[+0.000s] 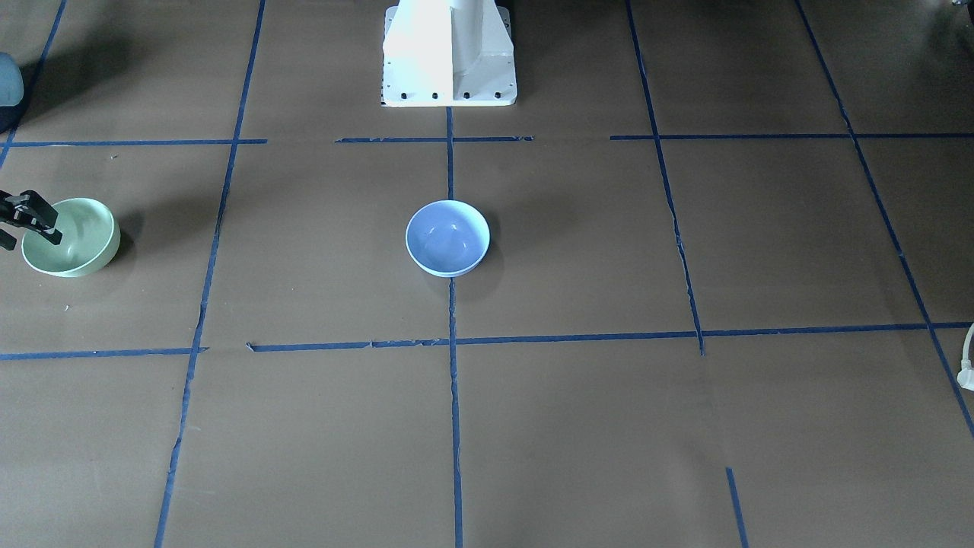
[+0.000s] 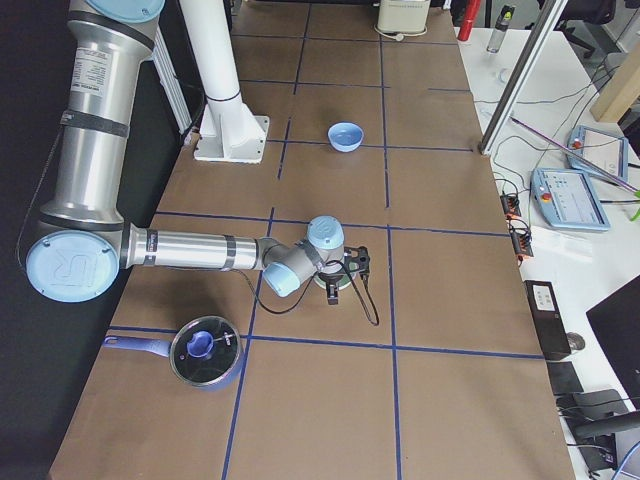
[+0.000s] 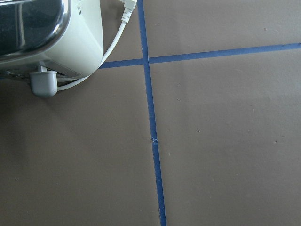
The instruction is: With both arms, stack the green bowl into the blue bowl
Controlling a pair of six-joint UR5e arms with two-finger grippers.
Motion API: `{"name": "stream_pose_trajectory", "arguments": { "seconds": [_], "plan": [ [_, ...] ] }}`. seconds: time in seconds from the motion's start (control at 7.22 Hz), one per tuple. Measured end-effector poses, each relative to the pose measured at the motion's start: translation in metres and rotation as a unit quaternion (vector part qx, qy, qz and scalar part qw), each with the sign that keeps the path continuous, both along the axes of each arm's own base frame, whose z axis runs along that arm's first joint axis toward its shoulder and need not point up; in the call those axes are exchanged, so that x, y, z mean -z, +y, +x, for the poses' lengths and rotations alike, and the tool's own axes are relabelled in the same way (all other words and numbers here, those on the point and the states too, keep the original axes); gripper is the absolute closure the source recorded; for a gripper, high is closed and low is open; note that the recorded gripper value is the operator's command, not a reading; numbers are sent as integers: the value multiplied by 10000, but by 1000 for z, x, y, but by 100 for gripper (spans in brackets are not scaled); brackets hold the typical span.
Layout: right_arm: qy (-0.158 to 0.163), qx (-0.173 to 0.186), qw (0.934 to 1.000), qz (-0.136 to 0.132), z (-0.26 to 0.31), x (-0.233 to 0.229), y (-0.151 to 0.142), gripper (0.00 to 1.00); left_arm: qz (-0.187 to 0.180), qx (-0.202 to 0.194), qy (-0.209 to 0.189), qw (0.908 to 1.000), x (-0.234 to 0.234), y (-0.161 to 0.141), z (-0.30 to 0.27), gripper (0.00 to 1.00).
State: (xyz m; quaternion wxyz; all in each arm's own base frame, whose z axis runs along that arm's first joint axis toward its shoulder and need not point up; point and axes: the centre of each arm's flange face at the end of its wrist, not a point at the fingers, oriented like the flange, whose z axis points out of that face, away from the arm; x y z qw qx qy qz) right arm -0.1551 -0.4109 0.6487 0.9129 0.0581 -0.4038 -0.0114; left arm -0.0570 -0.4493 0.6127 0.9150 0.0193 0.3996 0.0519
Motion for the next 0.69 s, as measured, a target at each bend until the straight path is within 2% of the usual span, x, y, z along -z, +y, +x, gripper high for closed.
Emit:
{"name": "stream_pose_trajectory", "arguments": {
  "seconds": [0.42, 0.69],
  "plan": [
    [-60, -123, 9998, -124, -2, 5, -1, 100, 8, -1, 0, 10000, 1, 0, 0, 0],
    [-247, -132, 9995, -136, -9, 36, -8, 100, 7, 11, 5, 10000, 2, 0, 0, 0]
  ]
}}
